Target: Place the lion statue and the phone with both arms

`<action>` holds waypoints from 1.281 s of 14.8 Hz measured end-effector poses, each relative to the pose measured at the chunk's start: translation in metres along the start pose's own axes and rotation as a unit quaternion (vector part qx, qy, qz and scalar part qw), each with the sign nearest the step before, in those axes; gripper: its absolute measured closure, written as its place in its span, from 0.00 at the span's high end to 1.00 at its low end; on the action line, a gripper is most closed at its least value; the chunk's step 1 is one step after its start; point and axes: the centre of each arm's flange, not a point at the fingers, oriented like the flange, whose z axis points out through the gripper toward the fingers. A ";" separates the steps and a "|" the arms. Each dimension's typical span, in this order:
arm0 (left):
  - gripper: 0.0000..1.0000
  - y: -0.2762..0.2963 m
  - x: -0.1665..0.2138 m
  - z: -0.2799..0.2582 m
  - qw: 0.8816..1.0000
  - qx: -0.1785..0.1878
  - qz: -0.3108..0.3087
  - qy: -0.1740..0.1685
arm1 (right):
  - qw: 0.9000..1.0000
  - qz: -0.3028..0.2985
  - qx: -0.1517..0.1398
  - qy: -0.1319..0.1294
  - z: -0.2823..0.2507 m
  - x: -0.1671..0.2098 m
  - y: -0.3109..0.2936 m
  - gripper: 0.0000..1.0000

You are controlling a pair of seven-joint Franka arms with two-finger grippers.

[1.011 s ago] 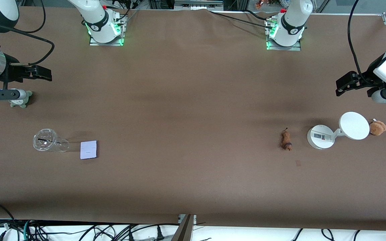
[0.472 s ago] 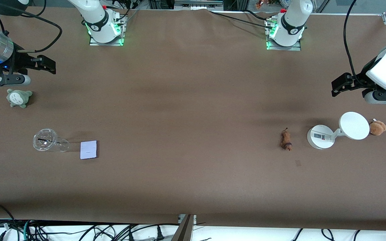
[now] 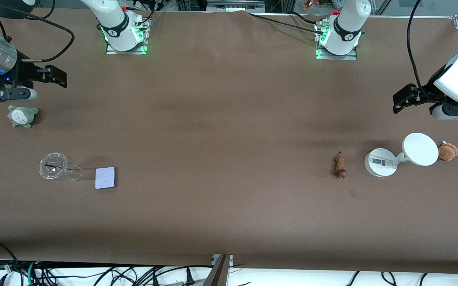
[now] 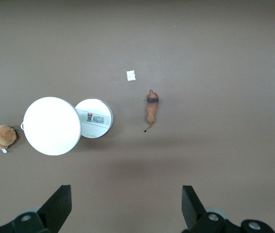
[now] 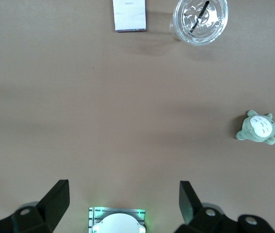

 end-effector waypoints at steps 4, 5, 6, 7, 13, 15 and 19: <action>1.00 0.000 0.000 0.000 1.000 0.000 0.000 0.001 | 1.000 0.000 0.000 0.000 0.000 0.000 0.000 1.00; 1.00 0.001 0.000 0.000 1.000 0.000 0.001 0.002 | 1.000 0.000 0.000 0.001 0.000 0.000 0.000 1.00; 1.00 0.001 0.000 -0.001 1.000 0.000 0.001 0.003 | 1.000 0.000 0.000 0.001 0.000 0.000 0.000 1.00; 1.00 0.001 0.000 -0.001 1.000 0.000 0.001 0.003 | 1.000 0.000 0.000 0.002 0.000 0.000 0.000 1.00; 1.00 0.006 -0.001 -0.003 1.000 -0.001 0.005 0.005 | 1.000 0.000 0.000 0.003 0.000 0.001 0.000 1.00; 1.00 0.012 -0.001 -0.003 1.000 -0.001 0.010 0.005 | 1.000 0.000 0.000 0.003 0.000 0.001 0.000 1.00; 1.00 0.015 -0.002 -0.004 1.000 -0.001 0.013 0.006 | 1.000 0.000 0.000 0.003 -0.001 0.001 0.000 1.00</action>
